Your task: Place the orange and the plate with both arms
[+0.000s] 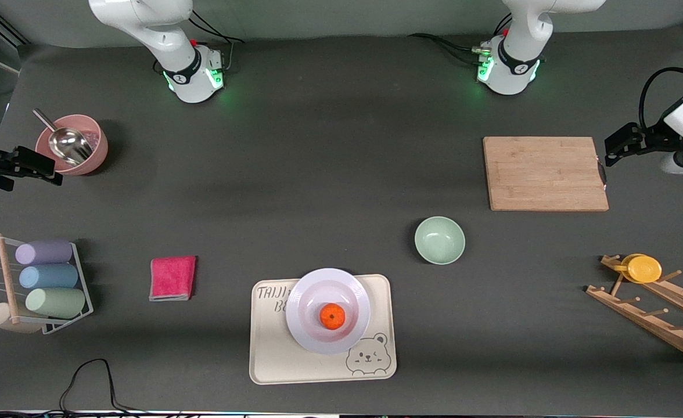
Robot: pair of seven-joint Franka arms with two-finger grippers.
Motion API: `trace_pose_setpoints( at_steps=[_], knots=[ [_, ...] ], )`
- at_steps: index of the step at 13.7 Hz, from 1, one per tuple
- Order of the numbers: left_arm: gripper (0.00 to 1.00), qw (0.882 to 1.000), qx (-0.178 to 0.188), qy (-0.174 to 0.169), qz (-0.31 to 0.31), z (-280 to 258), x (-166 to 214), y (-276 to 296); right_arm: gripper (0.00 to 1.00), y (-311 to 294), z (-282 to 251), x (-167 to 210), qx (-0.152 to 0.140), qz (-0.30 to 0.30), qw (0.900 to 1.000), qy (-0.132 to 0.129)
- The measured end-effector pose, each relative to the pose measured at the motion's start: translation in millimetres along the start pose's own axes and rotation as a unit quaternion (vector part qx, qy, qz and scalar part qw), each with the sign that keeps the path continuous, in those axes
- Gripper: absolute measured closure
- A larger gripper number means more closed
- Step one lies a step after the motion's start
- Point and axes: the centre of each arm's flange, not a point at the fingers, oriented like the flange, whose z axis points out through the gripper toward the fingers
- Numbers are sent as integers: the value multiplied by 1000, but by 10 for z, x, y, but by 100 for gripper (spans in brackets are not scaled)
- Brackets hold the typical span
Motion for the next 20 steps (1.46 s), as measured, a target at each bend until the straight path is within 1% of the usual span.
trace_pose_setpoints(
  at_steps=[3, 11, 20],
  knots=[
    [0, 1000, 0, 0, 1, -1, 1, 13, 0, -23, 90, 24, -1, 7, 1000, -8],
    [0, 1000, 0, -2, 1, 23, 13, 13, 0, -35, 105, 34, -1, 9, 1000, -8],
    [0, 1000, 1, -3, 0, 33, 16, 6, 0, -4, 135, 42, -9, 25, 1000, -10]
  ],
)
